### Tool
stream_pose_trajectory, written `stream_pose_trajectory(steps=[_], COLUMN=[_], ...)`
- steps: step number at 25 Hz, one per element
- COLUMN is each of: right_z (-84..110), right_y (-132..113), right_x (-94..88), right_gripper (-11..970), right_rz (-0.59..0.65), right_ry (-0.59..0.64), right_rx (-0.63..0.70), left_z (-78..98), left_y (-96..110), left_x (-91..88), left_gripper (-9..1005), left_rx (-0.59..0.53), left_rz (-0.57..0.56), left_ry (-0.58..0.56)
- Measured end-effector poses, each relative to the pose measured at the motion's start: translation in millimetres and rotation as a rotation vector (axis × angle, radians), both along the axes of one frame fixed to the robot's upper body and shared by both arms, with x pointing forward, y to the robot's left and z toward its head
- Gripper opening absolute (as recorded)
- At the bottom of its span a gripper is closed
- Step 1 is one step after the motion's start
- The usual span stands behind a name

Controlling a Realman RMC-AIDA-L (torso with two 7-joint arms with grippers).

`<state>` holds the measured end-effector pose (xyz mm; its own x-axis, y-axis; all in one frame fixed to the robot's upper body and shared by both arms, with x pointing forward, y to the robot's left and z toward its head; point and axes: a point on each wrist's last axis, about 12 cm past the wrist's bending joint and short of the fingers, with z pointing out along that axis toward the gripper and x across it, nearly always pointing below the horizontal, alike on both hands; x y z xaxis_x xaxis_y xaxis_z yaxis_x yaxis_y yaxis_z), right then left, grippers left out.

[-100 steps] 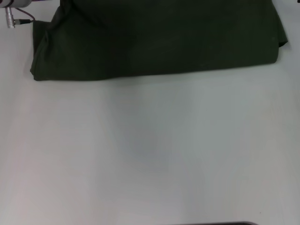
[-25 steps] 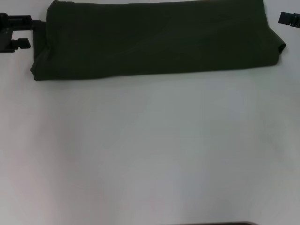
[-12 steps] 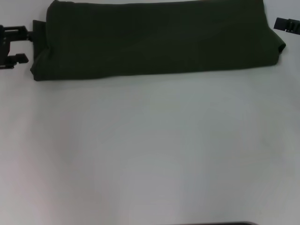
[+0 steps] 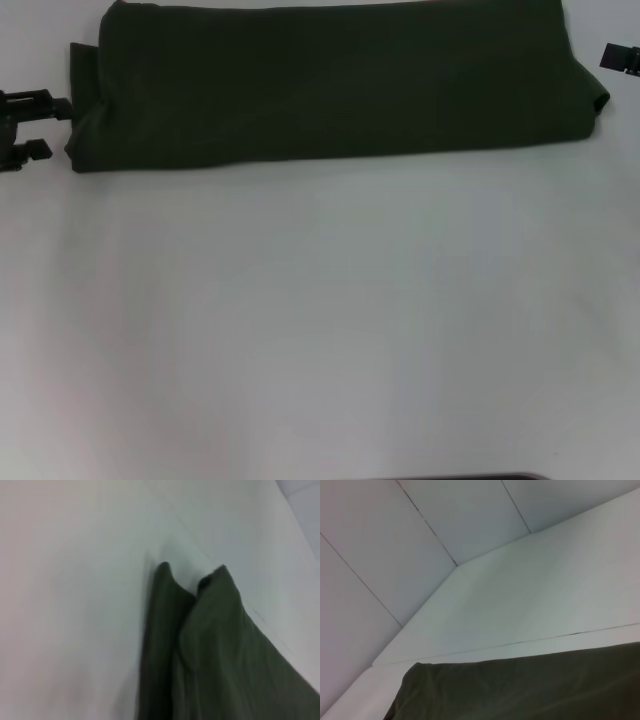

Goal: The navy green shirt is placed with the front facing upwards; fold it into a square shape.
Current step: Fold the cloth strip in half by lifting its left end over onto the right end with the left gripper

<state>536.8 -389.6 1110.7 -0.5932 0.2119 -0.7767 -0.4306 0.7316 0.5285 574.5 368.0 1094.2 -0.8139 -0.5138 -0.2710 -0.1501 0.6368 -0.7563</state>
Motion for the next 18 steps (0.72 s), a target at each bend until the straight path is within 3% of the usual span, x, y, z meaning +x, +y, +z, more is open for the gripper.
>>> stream_pose_trajectory(steps=[8, 18], right_z=[-4.0, -8.7], right_y=[-1.8, -2.2], right_x=[-4.2, -8.8], right_gripper=[777, 777], right_rz=[-0.005, -0.016], right_ry=[-0.012, 0.002], right_rx=[-0.015, -0.004], left_z=[-3.4, -22.0], left_y=[-12.0, -17.4], left_x=[11.1, 12.0], left_gripper=[720, 721], left_rx=[0.185, 0.272], left_rz=[-0.168, -0.176], left_ry=[-0.180, -0.147])
